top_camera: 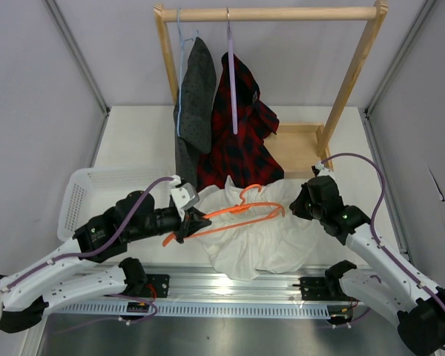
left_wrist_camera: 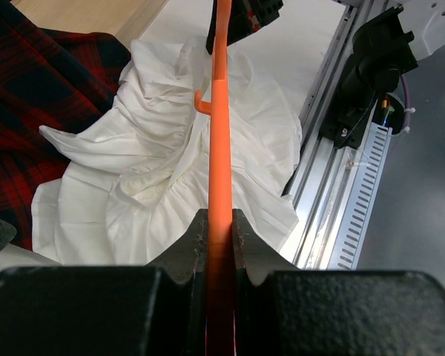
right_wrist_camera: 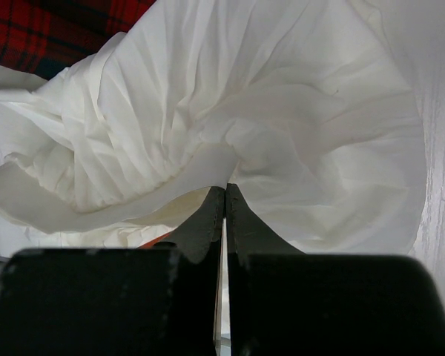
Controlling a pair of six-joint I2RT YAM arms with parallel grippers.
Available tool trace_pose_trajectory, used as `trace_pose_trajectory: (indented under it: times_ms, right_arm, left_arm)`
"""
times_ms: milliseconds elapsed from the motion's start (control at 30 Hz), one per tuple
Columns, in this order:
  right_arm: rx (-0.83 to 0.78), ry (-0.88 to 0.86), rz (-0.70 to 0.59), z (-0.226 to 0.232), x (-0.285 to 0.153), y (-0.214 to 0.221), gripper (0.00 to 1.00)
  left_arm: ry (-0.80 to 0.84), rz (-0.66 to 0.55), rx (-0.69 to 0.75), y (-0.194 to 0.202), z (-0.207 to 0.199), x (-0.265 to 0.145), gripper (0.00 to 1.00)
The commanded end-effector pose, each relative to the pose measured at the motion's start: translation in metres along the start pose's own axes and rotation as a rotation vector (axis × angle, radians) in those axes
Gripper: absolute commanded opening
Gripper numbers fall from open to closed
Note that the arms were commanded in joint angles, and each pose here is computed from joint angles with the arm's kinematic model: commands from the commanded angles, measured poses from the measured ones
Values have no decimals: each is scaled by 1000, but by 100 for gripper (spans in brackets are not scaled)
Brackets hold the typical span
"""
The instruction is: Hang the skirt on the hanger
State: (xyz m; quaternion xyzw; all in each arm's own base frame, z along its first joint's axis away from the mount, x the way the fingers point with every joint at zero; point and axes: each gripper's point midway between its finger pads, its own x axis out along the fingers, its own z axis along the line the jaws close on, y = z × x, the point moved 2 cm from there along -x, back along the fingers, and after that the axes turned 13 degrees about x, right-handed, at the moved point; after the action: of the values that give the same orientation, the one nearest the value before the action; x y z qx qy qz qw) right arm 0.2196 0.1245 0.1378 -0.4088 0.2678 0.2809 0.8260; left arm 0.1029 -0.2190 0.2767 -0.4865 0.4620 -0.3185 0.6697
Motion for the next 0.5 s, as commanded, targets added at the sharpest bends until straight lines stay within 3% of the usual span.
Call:
trace_pose_trajectory:
  times_ms: [0, 467]
  right_arm:
    - [3, -42, -48, 16, -9, -18, 0]
    - [-1, -38, -41, 10, -10, -13, 0]
  left_arm:
    - [-45, -31, -3, -10, 7, 1, 0]
    - [-55, -110, 5, -32, 9, -4, 0]
